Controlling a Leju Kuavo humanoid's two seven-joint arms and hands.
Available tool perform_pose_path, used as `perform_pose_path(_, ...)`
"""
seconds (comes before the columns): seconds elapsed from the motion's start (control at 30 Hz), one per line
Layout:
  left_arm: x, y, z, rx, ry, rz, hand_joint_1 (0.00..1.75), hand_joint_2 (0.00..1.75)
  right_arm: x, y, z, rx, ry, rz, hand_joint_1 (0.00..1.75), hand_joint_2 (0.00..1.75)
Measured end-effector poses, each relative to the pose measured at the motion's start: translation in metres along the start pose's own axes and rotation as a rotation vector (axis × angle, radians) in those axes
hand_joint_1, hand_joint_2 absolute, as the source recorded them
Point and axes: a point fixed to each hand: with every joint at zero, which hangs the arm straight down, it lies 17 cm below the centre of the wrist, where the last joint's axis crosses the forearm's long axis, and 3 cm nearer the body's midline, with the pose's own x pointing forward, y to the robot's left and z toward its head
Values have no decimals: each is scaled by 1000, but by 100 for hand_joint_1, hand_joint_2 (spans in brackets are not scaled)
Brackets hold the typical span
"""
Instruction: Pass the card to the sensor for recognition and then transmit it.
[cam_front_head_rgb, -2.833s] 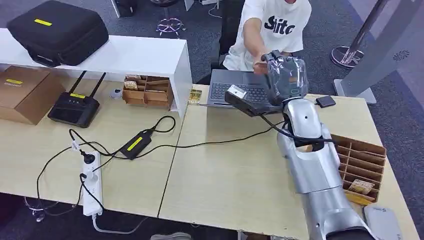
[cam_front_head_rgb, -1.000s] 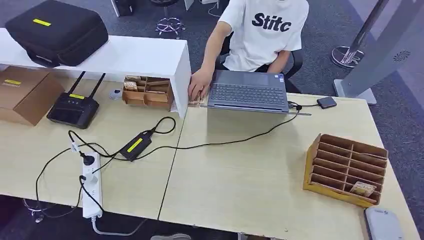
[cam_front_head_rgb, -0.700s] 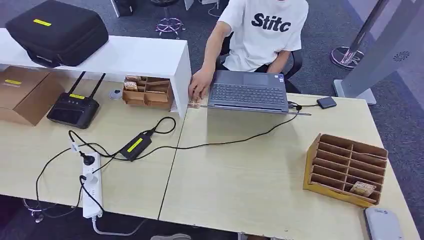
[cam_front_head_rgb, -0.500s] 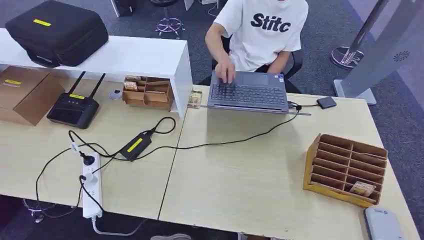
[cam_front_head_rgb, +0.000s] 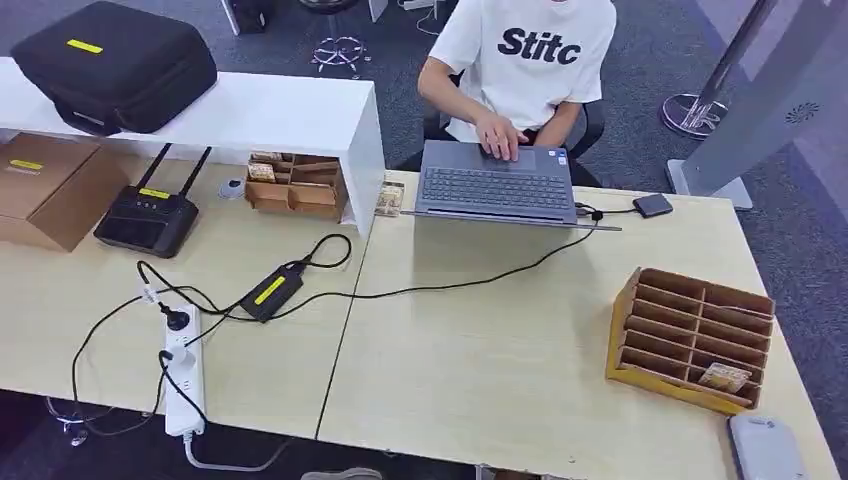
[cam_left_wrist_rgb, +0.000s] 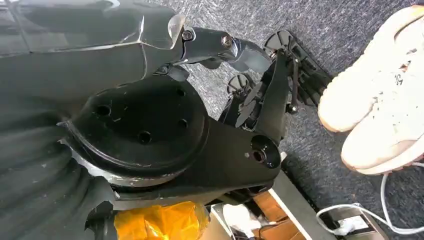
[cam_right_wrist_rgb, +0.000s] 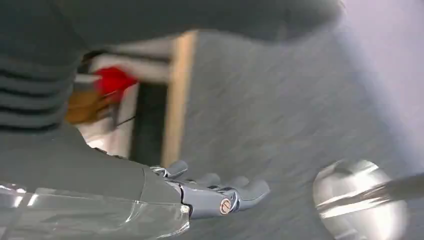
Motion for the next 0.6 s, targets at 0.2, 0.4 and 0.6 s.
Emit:
perform_pose_path(0.2, 2, 2, 0, 1, 6, 1, 0, 175, -113, -42, 48, -79, 405, 240, 0, 175)
perform_pose_path(0.4, 2, 4, 0, 7, 14, -5, 0, 175, -170, -72, 89, -27, 639, 730, 0, 175)
perform_pose_path(0.6, 5, 7, -1, 10, 14, -6, 0, 175, -185, -74, 103, 30, 681, 856, 0, 175)
